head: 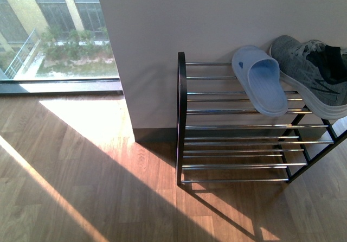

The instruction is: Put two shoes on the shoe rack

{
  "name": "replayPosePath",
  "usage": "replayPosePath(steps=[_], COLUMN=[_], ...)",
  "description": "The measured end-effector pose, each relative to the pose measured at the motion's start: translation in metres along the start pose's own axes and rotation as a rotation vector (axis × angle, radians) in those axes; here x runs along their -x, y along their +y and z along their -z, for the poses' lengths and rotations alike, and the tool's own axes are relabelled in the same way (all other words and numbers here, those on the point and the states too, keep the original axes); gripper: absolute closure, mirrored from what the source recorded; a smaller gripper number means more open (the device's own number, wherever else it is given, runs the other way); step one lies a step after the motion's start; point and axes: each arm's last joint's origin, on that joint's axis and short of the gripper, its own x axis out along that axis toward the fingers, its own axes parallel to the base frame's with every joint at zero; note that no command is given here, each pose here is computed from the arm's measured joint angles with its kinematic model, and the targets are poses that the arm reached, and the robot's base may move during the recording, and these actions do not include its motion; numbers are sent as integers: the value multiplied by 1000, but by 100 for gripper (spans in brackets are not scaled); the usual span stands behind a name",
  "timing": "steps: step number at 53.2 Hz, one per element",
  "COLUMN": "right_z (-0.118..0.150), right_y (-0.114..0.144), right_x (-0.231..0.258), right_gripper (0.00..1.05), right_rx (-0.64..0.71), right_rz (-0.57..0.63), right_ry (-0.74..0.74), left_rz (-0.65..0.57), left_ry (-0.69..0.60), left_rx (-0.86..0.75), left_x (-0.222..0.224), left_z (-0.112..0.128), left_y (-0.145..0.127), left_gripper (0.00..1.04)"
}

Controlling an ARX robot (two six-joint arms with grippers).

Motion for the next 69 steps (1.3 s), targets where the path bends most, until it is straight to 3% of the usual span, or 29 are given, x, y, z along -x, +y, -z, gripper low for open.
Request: replayPosePath(steps=[48,53,69], right_z=[3,3,3], right_y=[0,0,0], right_x=[19,19,19], right_gripper=[103,88,24], right_rx=[0,0,0], right_rz=[-1,-1,-5], right_ry=[6,5,5], left_rz=[0,0,-4], left_ry=[0,0,0], left_rx=[0,0,1], left_x=[0,0,0], left_z=[0,0,0], left_y=[0,0,0], left_gripper=[103,103,103])
